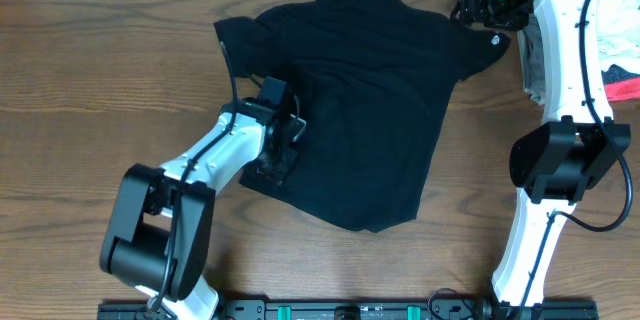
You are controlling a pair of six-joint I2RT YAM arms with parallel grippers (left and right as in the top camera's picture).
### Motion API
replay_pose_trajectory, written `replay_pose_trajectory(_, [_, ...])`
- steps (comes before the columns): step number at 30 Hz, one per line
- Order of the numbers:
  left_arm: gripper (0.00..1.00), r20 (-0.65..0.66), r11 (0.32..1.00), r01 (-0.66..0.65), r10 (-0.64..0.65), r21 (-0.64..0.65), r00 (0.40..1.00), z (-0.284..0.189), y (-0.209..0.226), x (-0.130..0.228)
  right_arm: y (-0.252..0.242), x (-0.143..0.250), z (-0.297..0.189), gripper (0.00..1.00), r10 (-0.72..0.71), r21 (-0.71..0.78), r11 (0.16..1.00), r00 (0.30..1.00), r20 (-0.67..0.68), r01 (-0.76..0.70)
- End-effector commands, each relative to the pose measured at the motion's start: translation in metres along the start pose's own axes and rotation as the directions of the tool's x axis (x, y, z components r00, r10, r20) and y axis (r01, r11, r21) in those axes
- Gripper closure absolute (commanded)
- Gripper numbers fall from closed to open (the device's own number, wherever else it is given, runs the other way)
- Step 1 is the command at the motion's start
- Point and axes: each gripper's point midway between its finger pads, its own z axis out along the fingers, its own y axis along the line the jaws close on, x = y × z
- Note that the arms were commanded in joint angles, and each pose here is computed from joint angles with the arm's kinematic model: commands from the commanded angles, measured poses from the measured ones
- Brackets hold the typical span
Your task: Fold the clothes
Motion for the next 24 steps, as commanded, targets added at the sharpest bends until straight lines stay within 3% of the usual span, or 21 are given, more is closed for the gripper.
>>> replay_pose_trajectory(1, [0.57,-0.045,0.999,0.017,-0.019,-0.049,0.999,0.01,0.009,0.01,0.005,0.002,0.002,0.31,-0.043,-0.003,0.999,0.999,-0.009,0.042])
replay_pose_trajectory(3, [0.68,-0.036,0.997,0.023,-0.026,-0.07,0.999,0.009,0.013,0.007,0.003,0.002,0.002,0.3,-0.044,0.004,0.999,0.999,-0.011,0.044])
replay_pose_trajectory(5, [0.89,-0.025,0.995,0.047,-0.049,-0.089,0.998,0.009,0.017,0.005,0.003,0.002,0.002,0.3,-0.044,0.008,0.999,0.999,-0.011,0.045])
replay_pose_trajectory(6, [0.94,-0.022,0.994,0.059,-0.062,-0.096,0.998,0.009,0.019,0.005,0.003,0.002,0.002,0.3,-0.045,0.008,0.999,0.999,-0.011,0.045])
replay_pose_trajectory(12, [0.94,0.008,0.987,0.123,-0.123,-0.1,0.992,-0.001,0.029,-0.002,0.003,0.002,0.002,0.29,-0.045,0.008,0.999,0.999,-0.011,0.045])
replay_pose_trajectory(17, [0.94,0.114,0.968,0.223,-0.211,-0.112,0.971,-0.027,0.052,-0.015,0.003,0.002,0.002,0.29,-0.044,0.008,0.999,0.999,-0.011,0.044])
replay_pose_trajectory(24, [0.94,0.334,0.851,0.486,-0.407,-0.2,0.85,-0.058,0.14,-0.024,0.003,0.002,0.002,0.29,-0.044,0.008,0.999,0.999,-0.011,0.045])
